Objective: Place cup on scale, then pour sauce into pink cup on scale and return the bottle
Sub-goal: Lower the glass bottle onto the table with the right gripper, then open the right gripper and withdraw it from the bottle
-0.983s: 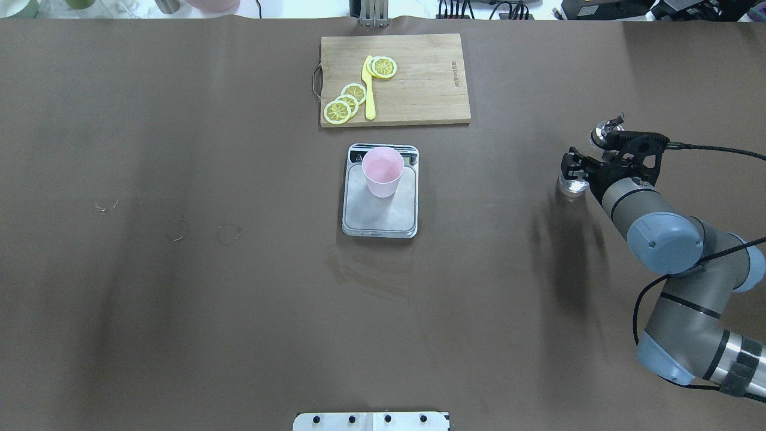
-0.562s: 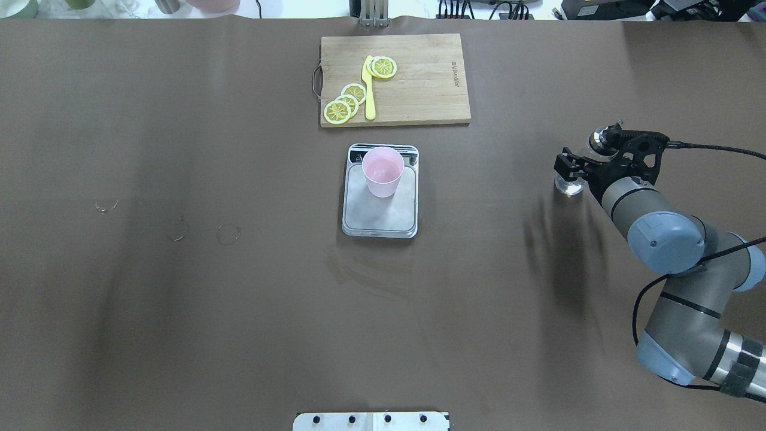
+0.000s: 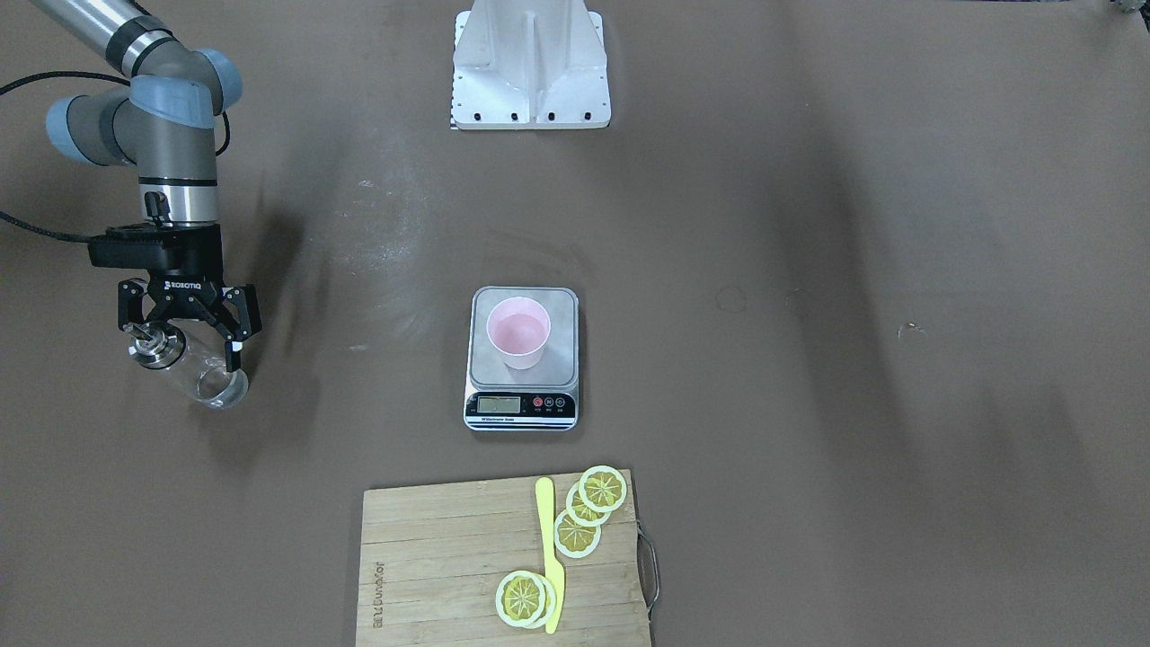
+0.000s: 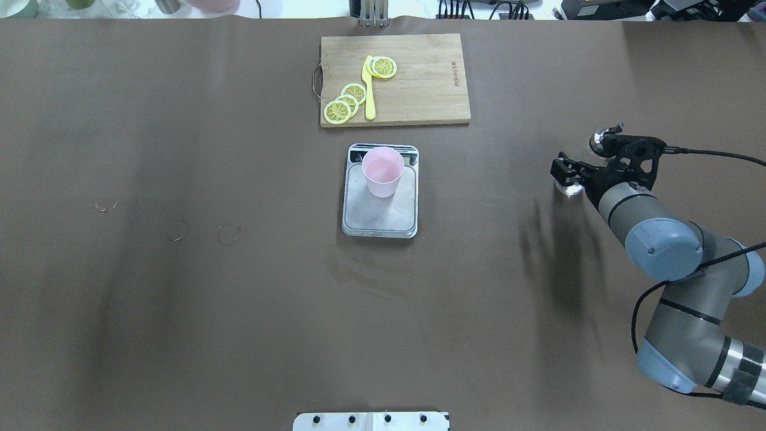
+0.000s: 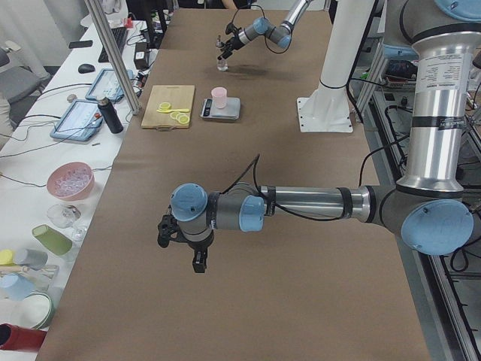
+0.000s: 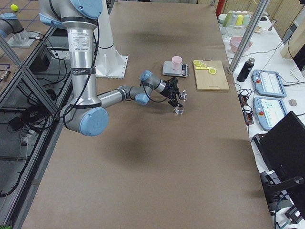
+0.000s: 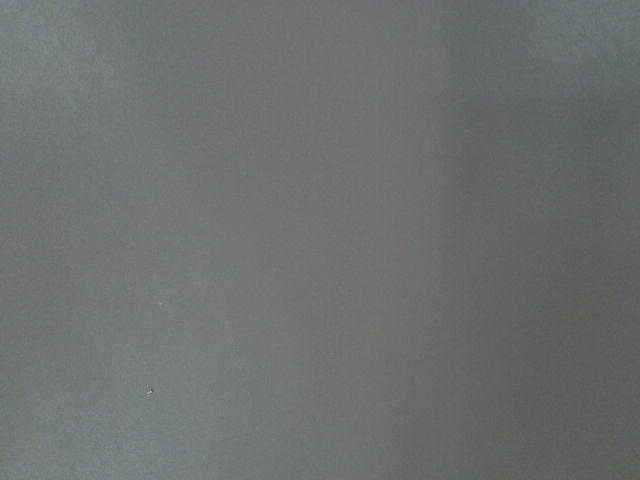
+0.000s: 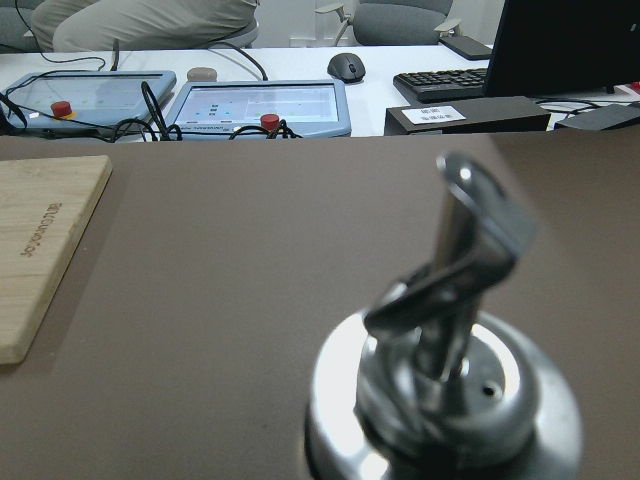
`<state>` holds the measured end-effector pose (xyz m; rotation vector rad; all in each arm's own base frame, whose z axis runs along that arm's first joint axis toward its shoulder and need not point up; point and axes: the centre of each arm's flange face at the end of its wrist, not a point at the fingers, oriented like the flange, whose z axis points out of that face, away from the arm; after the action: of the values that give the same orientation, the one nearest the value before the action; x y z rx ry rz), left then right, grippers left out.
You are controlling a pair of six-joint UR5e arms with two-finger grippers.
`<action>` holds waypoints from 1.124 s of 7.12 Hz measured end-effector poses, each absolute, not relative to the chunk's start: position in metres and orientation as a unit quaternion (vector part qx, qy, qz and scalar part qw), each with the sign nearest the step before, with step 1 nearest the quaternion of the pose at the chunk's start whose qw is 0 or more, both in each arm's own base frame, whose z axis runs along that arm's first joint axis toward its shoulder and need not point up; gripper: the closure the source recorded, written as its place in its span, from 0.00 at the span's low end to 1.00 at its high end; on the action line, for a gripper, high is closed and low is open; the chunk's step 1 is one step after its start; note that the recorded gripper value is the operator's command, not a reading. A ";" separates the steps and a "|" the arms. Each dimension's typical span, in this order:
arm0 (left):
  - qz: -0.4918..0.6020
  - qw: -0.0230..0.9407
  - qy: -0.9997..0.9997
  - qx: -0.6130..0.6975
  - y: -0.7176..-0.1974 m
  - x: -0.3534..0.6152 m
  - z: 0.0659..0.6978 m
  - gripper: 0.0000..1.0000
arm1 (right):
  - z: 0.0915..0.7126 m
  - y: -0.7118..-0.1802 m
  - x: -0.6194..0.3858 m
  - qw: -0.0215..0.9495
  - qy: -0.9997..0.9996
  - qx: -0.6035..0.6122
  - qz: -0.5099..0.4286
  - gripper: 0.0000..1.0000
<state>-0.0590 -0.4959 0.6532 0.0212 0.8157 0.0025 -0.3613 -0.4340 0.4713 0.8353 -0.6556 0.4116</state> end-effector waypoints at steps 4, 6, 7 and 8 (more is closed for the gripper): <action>0.000 0.918 0.397 0.008 -0.493 -0.059 0.655 0.02 | 0.454 -0.394 -0.330 0.851 -0.308 0.386 0.178 0.00; -0.001 0.918 0.397 0.007 -0.491 -0.059 0.657 0.02 | 0.421 -0.368 -0.310 0.856 -0.310 0.376 0.170 0.00; -0.001 0.918 0.397 0.006 -0.490 -0.059 0.658 0.02 | 0.407 -0.356 -0.299 0.859 -0.313 0.370 0.167 0.00; -0.001 0.918 0.397 0.006 -0.489 -0.059 0.659 0.02 | 0.391 -0.346 -0.282 0.862 -0.316 0.361 0.162 0.00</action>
<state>-0.0588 -0.4890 0.6586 0.0115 0.8158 -0.0024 -0.2815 -0.3462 0.3907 0.7570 -0.6624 0.3407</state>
